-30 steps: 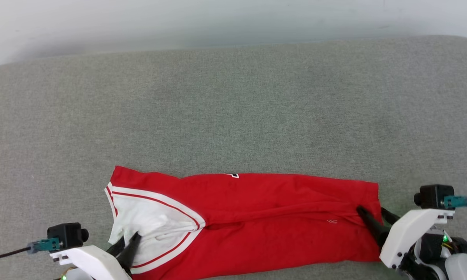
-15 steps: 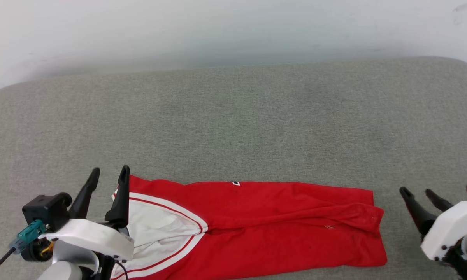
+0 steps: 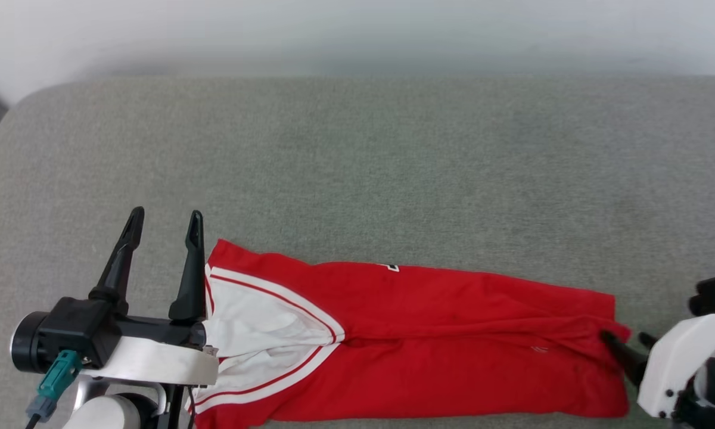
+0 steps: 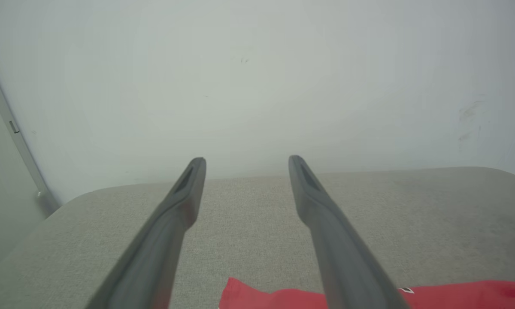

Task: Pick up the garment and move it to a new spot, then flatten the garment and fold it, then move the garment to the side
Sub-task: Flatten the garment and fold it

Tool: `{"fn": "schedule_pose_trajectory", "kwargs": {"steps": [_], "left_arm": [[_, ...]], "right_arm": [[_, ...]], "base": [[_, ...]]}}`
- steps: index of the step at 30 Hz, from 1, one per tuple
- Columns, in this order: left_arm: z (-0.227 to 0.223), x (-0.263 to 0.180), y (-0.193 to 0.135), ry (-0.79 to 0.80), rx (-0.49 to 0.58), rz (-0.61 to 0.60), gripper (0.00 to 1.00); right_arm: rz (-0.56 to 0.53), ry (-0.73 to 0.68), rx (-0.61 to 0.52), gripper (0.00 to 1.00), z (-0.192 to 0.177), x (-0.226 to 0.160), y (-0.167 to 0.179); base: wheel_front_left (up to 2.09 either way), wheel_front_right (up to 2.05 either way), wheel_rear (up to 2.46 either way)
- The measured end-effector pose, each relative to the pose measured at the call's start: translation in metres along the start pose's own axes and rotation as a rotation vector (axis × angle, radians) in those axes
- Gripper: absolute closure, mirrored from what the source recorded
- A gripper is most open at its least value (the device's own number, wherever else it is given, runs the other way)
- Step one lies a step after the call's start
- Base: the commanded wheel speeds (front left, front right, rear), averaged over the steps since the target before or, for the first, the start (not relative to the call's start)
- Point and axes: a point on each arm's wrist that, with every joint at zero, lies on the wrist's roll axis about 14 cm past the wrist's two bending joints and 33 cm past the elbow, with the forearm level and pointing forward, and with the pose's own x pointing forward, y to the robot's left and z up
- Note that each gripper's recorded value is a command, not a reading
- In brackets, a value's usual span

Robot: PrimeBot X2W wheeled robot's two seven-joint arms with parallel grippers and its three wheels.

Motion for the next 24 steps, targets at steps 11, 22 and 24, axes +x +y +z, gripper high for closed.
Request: {"fn": "schedule_pose_trajectory", "kwargs": {"steps": [11,22,24], "left_arm": [[-0.023,-0.002,0.008,0.06,0.011,0.008,0.0],[-0.026,-0.001,0.001,0.06,0.014,-0.019,0.0],[-0.024,0.001,-0.001,0.053,0.011,-0.025,0.0]], "right_arm": [[0.083,0.186,0.032,0.12,-0.034,0.049,0.026],[0.101,0.133,-0.002,1.0,-0.015,0.044,0.027],[0.09,0.107,-0.011,1.0,-0.005,0.038,0.021]], "base": [[0.0,0.0,0.0],[0.0,0.0,0.0],[0.0,0.0,0.0]]}}
